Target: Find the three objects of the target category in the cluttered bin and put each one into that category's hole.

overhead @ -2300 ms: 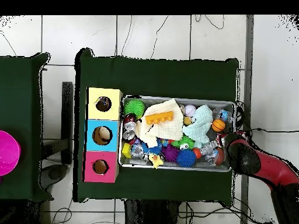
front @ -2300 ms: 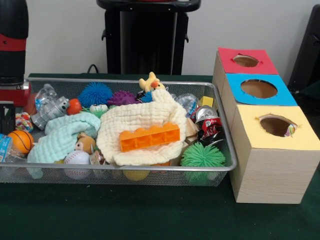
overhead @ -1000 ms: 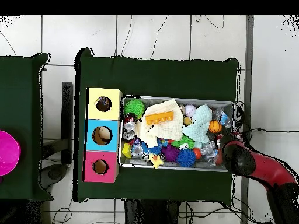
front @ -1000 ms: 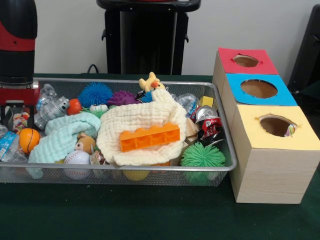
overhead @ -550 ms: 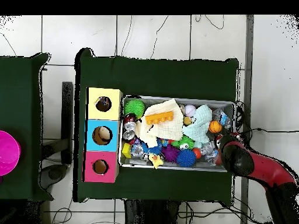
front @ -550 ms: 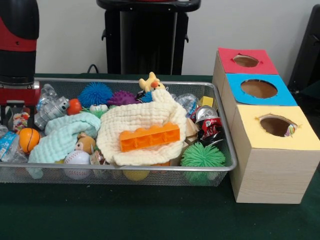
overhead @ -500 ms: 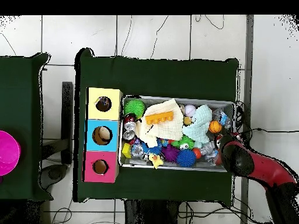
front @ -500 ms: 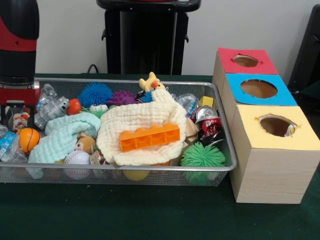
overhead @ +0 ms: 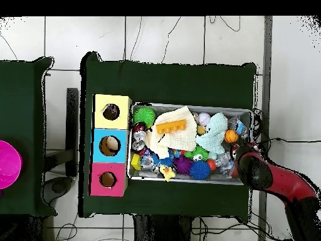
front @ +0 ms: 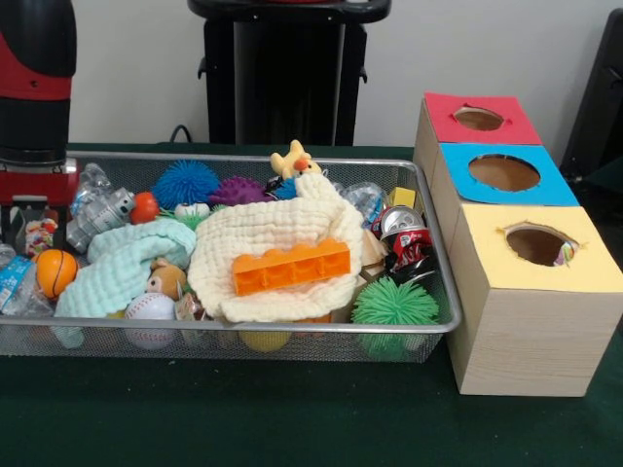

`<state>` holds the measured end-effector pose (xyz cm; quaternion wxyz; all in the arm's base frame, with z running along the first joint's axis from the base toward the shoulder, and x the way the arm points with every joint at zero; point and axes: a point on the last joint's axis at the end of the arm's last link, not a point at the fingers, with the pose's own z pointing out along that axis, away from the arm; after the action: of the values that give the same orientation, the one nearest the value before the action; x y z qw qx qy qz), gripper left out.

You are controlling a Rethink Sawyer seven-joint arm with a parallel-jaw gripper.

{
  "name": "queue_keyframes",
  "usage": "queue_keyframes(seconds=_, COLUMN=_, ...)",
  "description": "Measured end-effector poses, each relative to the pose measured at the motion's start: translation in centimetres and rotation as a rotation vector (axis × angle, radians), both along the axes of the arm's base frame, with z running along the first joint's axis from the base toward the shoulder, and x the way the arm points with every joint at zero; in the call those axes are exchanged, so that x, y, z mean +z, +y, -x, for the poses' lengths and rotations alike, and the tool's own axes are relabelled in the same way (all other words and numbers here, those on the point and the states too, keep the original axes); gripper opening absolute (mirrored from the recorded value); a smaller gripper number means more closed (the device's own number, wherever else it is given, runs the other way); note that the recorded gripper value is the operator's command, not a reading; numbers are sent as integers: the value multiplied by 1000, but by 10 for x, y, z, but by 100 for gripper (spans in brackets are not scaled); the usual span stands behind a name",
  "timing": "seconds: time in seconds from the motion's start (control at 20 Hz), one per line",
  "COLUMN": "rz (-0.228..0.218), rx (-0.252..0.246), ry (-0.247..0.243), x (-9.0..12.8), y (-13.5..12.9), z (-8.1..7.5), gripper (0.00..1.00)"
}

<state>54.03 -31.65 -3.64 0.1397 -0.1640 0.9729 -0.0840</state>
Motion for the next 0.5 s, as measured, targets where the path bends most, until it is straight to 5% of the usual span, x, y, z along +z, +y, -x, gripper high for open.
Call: queue_keyframes(seconds=0.5, rz=8, rx=-33, ry=-26, x=-1, y=3, z=2, gripper=100)
